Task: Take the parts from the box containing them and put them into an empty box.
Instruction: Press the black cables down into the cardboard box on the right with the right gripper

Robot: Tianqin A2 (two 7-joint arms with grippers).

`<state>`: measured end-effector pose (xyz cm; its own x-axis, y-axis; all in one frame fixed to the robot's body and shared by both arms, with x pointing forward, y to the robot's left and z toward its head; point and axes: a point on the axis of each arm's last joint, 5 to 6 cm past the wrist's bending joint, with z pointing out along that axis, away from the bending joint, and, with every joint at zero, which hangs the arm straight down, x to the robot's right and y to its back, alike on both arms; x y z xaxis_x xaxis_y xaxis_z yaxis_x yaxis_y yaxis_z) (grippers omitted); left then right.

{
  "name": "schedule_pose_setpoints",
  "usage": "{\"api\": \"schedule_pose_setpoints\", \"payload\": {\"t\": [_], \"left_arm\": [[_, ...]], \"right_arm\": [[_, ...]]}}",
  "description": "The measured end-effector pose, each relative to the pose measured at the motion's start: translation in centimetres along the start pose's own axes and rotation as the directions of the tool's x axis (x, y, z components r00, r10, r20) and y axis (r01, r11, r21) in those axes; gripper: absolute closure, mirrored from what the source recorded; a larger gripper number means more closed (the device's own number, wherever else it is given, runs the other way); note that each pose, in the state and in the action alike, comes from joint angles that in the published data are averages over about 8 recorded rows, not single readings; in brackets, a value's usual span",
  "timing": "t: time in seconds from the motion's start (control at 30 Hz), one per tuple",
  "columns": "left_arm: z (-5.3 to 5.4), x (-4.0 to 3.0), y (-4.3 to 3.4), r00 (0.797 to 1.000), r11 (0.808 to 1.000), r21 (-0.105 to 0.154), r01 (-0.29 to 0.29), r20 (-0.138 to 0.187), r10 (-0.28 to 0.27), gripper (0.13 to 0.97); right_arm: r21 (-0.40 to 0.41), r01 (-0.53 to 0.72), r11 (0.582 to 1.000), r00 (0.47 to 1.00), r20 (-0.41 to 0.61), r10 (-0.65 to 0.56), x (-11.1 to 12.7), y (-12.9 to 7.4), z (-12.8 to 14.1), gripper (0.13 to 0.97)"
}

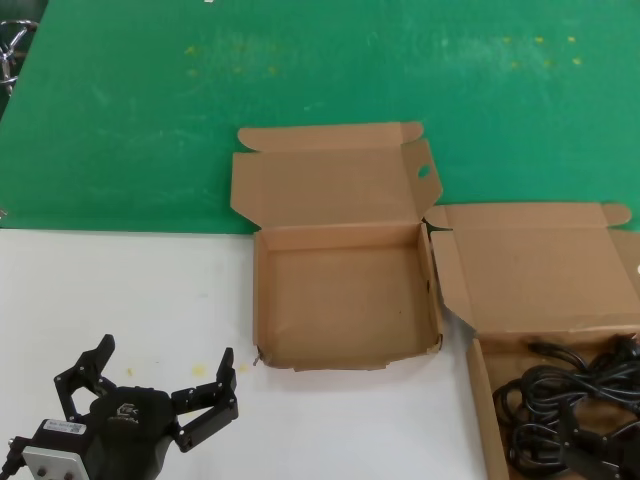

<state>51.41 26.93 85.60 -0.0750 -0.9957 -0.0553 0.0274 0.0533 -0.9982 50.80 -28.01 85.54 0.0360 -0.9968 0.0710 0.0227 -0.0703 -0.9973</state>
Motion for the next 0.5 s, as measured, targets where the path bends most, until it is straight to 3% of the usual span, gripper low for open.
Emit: {"api": "schedule_pose_setpoints", "payload": {"t": [0.5], "left_arm": [[0.0, 0.0, 0.0, 1.0, 1.0, 0.0, 0.0, 0.0, 0.0, 0.132]], "right_arm": [[0.0, 0.0, 1.0, 1.0, 0.0, 0.0, 0.0, 0.0, 0.0, 0.13]]}}
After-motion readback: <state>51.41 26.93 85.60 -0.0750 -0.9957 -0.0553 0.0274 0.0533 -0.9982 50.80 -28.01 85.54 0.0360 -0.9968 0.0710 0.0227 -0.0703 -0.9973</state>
